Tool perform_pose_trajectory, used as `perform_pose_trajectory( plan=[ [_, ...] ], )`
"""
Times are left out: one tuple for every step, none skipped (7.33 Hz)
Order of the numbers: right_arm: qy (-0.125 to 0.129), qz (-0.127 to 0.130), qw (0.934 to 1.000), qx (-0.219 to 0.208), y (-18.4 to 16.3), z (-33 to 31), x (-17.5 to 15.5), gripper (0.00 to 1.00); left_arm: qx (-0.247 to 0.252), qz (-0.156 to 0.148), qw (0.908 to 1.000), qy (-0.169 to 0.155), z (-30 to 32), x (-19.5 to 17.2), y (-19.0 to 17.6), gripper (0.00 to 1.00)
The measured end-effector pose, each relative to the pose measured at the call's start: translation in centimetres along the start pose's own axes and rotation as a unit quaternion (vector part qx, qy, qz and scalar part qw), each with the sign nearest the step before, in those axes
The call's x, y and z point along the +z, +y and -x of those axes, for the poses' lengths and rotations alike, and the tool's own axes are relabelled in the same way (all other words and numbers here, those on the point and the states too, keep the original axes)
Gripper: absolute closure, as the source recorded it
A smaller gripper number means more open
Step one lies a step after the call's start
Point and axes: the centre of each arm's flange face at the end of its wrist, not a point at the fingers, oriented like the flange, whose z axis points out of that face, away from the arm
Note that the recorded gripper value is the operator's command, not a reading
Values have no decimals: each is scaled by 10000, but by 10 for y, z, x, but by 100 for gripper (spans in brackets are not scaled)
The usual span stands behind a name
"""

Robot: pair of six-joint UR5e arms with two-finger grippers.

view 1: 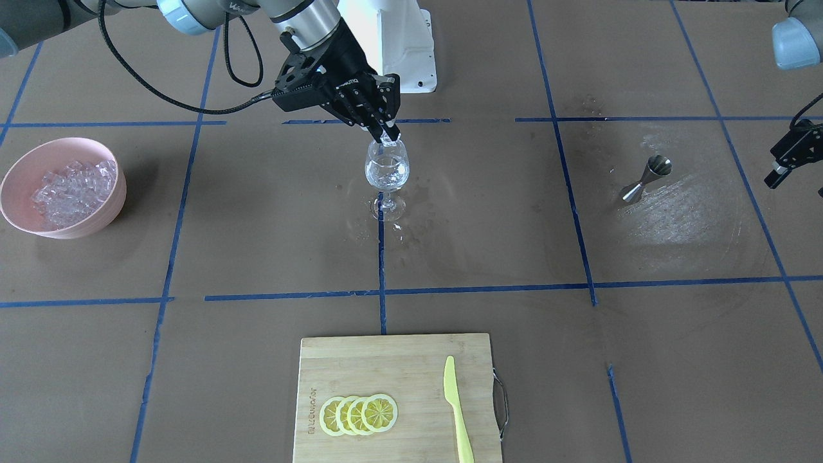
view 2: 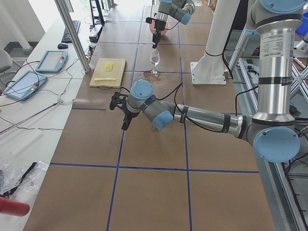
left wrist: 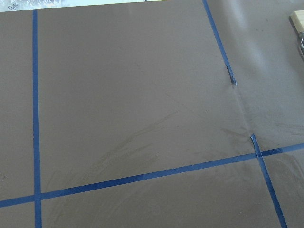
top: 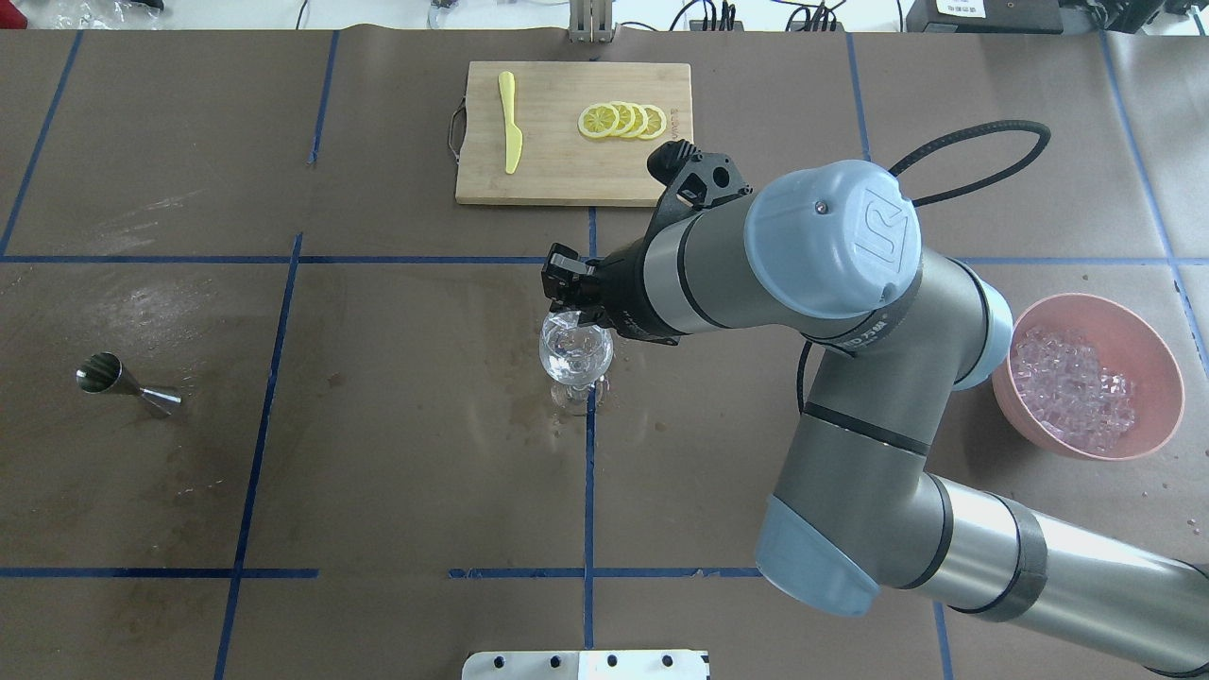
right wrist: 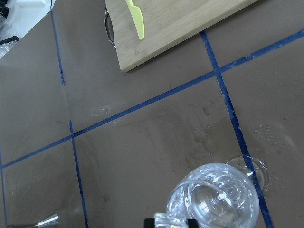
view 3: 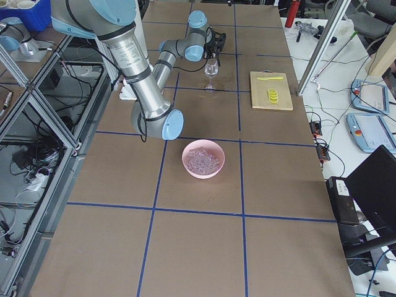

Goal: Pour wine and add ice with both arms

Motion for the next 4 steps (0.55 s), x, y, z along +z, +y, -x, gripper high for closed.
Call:
perform_pose_trajectory(
  plan=[
    [9, 3, 10000, -3, 0, -1, 1, 18, 7, -8, 10000, 3, -1, -1, 0, 0],
    [20, 4, 10000, -4, 0, -2, 2, 10, 12, -15, 10000, 3, -1, -1, 0, 0],
    [26, 4, 10000, -12, 0, -3, 2, 0, 13, -16, 10000, 2, -1, -1, 0, 0],
    [36, 2, 10000, -23, 0, -4, 2, 0, 12, -15, 10000, 0, -1, -1, 0, 0]
  ],
)
